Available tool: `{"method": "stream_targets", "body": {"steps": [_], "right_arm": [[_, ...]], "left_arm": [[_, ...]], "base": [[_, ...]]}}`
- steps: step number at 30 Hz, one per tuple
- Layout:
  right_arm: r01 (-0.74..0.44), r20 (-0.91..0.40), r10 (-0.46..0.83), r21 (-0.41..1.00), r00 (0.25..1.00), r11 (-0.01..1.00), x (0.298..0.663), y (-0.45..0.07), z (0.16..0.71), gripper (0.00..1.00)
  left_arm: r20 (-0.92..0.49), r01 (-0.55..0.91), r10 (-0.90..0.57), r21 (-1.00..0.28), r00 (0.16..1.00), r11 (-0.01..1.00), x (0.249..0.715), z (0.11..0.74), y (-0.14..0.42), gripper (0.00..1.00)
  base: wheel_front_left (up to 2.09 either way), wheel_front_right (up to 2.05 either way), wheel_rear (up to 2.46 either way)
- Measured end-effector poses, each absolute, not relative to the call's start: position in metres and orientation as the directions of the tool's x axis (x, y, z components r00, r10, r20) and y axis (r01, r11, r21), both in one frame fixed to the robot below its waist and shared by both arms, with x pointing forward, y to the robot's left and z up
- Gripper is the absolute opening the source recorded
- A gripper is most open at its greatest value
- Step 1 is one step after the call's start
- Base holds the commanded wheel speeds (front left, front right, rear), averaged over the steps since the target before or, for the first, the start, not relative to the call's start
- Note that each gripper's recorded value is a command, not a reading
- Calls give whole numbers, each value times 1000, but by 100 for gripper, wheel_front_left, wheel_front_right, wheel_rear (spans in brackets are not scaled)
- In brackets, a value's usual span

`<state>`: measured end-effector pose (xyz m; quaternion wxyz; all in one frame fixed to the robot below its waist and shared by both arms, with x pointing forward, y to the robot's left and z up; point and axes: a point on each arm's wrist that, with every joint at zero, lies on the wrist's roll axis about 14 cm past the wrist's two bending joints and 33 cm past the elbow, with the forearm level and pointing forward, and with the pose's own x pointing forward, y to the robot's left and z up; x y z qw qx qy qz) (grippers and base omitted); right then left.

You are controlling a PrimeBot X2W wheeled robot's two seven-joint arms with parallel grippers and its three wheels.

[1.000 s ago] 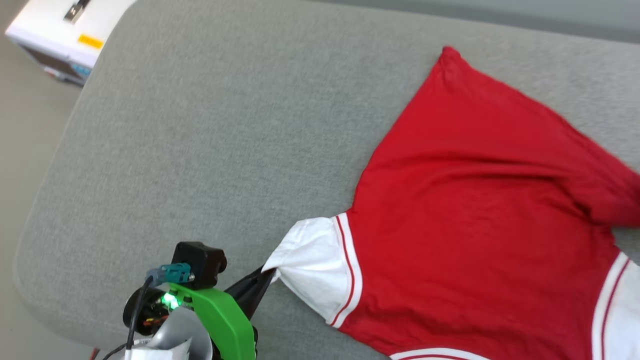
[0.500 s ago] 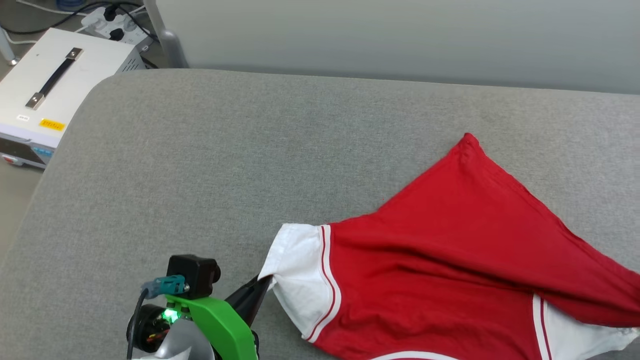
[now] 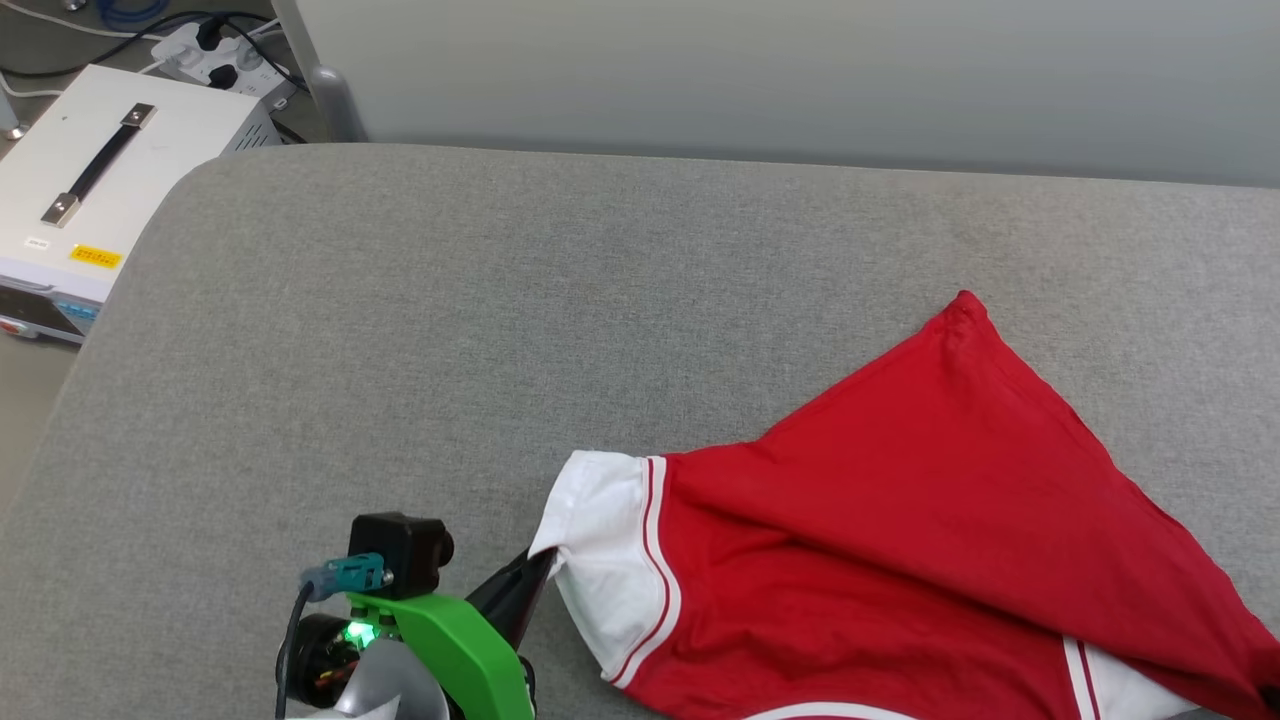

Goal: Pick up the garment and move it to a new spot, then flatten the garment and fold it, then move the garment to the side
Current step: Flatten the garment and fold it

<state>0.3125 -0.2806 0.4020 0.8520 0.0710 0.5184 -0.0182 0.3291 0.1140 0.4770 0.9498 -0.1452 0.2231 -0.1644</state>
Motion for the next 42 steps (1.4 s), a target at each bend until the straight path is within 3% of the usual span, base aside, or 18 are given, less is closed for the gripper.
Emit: {"method": "stream_targets", "body": {"steps": [1, 7, 17, 19, 32, 42], "right_arm": [[100, -885, 44, 102, 464, 990, 314, -280, 402, 100], [13, -862, 66, 84, 502, 996, 333, -271, 420, 100], [-226, -796, 178, 54, 578, 973, 404, -216, 481, 100], [-299, -786, 224, 52, 577, 953, 434, -189, 492, 100], [-343, -869, 197, 34, 454, 939, 515, -155, 438, 100], [-383, -915, 183, 34, 360, 923, 539, -133, 380, 100]], "left_arm": [[-376, 247, -376, -349, 847, 904, 330, 477, 114, 0], [-374, 249, -378, -350, 847, 903, 330, 477, 115, 0], [-355, 258, -379, -343, 855, 903, 337, 485, 116, 0], [-365, 245, -367, -340, 856, 908, 341, 482, 120, 0], [-408, 185, -324, -344, 854, 921, 352, 461, 130, 0], [-464, 115, -278, -347, 841, 931, 350, 441, 140, 0]], "base": [[0, 0, 0], [0, 0, 0], [0, 0, 0], [0, 0, 0], [0, 0, 0], [0, 0, 0]]}}
